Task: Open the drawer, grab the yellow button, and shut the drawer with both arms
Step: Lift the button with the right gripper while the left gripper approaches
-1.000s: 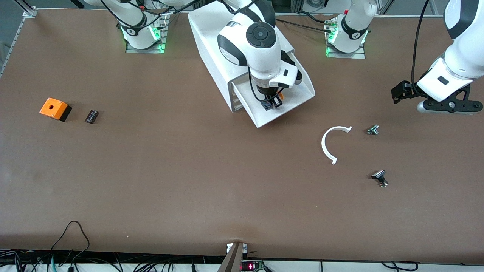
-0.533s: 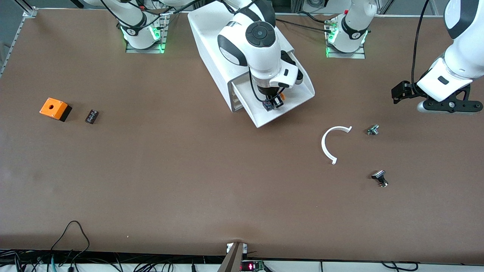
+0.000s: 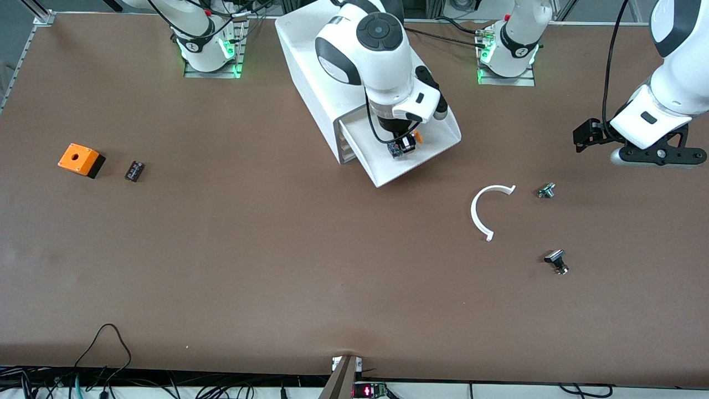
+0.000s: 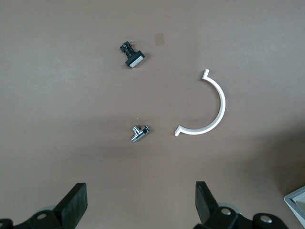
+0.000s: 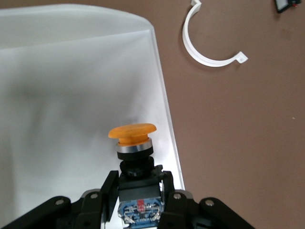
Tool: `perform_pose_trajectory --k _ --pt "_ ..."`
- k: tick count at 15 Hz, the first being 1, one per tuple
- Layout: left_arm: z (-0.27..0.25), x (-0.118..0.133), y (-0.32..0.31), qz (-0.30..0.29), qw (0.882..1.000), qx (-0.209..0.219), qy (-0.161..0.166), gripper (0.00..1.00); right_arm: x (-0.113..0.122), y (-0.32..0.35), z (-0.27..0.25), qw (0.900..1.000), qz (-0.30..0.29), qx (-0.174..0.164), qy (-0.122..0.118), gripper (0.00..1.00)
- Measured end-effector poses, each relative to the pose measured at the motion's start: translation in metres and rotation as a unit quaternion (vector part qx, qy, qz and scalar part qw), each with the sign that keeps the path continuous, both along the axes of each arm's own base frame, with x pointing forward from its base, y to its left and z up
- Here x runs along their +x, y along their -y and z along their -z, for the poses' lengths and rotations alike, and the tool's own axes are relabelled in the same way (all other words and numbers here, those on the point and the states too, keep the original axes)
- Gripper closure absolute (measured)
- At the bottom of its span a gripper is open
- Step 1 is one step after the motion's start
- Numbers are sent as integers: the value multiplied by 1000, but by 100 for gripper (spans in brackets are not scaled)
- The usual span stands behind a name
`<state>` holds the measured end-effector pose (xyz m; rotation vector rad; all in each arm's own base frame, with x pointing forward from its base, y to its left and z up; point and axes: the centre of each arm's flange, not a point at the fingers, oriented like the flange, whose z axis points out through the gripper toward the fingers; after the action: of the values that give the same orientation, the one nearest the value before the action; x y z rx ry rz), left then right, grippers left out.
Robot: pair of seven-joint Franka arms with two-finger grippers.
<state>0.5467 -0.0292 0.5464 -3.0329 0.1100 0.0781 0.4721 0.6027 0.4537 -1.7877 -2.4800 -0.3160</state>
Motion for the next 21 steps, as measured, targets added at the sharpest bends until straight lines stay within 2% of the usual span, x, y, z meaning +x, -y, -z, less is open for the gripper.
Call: perform_pose_trajectory --k 3,5,8,14,16,21 --pt "0 2 1 -10 1000 0 8 0 9 21 -42 998 58 6 11 59" --pt "-1 3 2 -16 1000 -1 11 0 30 47 -62 994 105 6 26 59" --pt "6 5 8 -42 999 -30 8 0 62 76 -67 982 184 13 31 59" --pt "64 26 62 -141 988 -65 6 0 66 79 -65 972 233 20 25 59" --pt "84 33 88 -163 984 -73 13 0 75 89 -65 961 276 18 25 59" --pt "122 38 135 -192 977 -83 25 0 105 123 -66 918 394 24 22 59"
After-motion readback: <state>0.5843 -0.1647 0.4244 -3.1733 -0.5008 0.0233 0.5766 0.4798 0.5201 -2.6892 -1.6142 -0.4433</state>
